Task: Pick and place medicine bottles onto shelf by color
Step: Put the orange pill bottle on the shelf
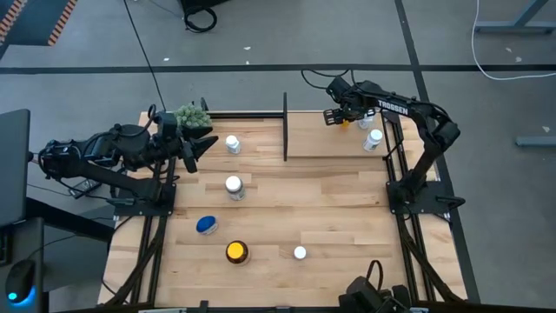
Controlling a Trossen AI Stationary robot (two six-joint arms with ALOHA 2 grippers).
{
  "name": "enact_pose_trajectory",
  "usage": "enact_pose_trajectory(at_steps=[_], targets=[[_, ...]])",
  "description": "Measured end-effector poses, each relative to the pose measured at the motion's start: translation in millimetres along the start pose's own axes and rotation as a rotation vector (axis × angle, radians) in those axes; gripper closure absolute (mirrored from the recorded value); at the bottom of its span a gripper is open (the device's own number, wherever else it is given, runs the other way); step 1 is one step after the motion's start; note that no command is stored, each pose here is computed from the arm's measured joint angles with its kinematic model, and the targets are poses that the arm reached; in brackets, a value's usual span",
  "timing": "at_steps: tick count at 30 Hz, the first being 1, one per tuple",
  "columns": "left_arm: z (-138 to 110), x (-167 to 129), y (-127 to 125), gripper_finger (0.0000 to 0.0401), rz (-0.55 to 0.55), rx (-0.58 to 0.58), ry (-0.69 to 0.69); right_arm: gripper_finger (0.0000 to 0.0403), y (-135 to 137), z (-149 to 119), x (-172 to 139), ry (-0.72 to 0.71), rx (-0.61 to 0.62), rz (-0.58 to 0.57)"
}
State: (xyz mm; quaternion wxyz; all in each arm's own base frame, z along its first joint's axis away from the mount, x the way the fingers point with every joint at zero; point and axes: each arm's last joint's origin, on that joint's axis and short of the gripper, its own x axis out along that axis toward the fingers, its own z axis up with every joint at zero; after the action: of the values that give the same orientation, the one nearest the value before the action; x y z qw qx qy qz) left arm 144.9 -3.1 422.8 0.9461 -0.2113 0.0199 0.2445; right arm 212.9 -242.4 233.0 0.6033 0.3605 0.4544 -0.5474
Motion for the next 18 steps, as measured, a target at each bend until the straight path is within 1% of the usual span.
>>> enact_pose_trajectory(at_steps=[5, 13, 18], targets=[[0.0, 0.0, 0.0, 0.0193, 0.000, 0.002, 0.000, 0.0200, 0.1, -0.1, 0.1, 0.002, 0.019, 0.003], [0.0, 0.0, 0.0, 0.0190, 0.000, 0.002, 0.000, 0.0148, -0.7, -1.3, 0.2, 0.014, 0.024, -0.005], [0.1, 0.0, 0.0, 0.0189, 0.000, 0.001, 0.000, 0.0136, -0.9, -1.8, 0.2, 0.018, 0.022, -0.008]])
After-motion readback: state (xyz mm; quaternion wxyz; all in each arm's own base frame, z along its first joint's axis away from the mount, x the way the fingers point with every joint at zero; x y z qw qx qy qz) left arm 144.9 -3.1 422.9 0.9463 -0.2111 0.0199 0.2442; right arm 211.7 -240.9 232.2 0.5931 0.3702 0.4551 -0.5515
